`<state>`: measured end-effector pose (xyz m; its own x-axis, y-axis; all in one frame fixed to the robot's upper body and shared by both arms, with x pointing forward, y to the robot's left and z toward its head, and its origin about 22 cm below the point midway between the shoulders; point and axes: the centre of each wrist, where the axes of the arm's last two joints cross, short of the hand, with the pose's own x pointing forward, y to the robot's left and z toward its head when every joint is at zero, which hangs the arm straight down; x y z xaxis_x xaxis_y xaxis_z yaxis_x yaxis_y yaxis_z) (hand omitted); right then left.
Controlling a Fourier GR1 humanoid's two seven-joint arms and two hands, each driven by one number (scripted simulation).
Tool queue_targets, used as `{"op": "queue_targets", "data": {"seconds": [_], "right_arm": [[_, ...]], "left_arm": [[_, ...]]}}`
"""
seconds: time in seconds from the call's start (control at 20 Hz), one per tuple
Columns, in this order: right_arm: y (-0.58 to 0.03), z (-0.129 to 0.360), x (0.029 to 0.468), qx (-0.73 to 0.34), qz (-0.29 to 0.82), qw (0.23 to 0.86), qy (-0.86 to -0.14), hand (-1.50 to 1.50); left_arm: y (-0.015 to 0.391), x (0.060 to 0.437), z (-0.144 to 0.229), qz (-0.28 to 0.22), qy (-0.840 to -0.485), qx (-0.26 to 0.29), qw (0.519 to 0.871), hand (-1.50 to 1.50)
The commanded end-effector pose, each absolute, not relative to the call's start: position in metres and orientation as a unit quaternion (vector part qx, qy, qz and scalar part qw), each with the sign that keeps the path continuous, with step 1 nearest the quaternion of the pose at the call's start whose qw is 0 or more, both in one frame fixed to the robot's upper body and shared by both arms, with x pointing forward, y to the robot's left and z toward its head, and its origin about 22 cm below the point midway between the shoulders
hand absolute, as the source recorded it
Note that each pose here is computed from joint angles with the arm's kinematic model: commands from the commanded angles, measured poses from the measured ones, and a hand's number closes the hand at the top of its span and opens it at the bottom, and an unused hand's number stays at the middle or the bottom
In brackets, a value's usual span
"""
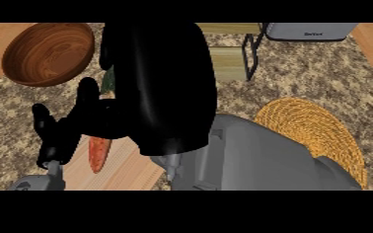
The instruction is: Pick the squash from the placemat and place it in the tiered shelf
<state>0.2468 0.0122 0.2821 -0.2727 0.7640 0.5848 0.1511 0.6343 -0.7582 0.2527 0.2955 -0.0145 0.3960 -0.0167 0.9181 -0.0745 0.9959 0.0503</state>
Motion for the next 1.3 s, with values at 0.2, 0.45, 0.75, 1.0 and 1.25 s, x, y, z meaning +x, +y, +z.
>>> {"op": "queue_targets", "data": {"seconds": [0.2, 0.45, 0.75, 1.0, 1.25], "right_arm": [[-0.002, 0.358, 0.285, -0.354, 0.236, 0.582, -0.693, 1.5], [-0.015, 0.391, 0.301, -0.365, 0.204, 0.57, -0.707, 1.5], [-0.04, 0.404, 0.344, -0.375, 0.22, 0.576, -0.692, 1.5], [-0.044, 0.385, 0.372, -0.363, 0.268, 0.583, -0.676, 1.5], [-0.055, 0.364, 0.401, -0.376, 0.277, 0.577, -0.67, 1.5]], "left_arm": [[0.303, 0.244, -0.023, 0.018, -0.527, 0.047, 0.848, 0.0], [0.275, 0.249, -0.024, 0.02, -0.524, 0.041, 0.851, 0.0], [0.301, 0.253, -0.024, 0.016, -0.53, 0.042, 0.847, 0.0], [0.289, 0.26, -0.018, 0.018, -0.529, 0.038, 0.847, 0.0], [0.301, 0.258, -0.017, 0.006, -0.532, 0.052, 0.845, 0.0]]}}
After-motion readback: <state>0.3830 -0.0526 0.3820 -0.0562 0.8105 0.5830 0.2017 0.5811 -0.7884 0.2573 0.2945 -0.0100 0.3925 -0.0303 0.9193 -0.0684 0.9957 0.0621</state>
